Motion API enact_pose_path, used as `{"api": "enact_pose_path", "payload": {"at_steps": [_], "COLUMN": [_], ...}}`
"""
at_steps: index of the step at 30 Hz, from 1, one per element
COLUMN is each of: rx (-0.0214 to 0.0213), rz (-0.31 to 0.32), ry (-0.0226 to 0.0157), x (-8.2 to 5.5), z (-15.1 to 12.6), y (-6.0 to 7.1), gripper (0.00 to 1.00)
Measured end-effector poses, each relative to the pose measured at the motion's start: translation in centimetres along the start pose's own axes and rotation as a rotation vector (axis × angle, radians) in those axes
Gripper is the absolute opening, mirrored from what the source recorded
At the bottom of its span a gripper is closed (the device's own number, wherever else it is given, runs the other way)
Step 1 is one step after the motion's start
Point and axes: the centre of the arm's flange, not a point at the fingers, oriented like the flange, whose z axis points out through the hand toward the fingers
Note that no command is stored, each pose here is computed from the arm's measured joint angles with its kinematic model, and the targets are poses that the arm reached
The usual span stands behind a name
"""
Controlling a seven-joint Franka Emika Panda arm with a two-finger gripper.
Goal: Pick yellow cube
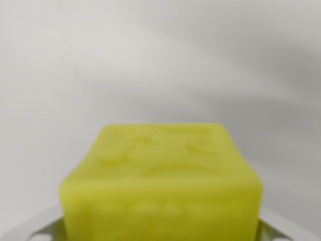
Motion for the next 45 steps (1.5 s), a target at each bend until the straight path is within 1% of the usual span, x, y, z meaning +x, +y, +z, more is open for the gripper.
{"api": "enact_pose_path", "payload": {"at_steps": [19,45], "rx": [-0.0006,-0.0005], "rz": [0.000,0.000], "ry": [-0.0007,-0.0005], "x": [0.0,0.0], "z": [-3.1,-7.5], "y": [0.0,0.0], "gripper": [0.00,0.00]}}
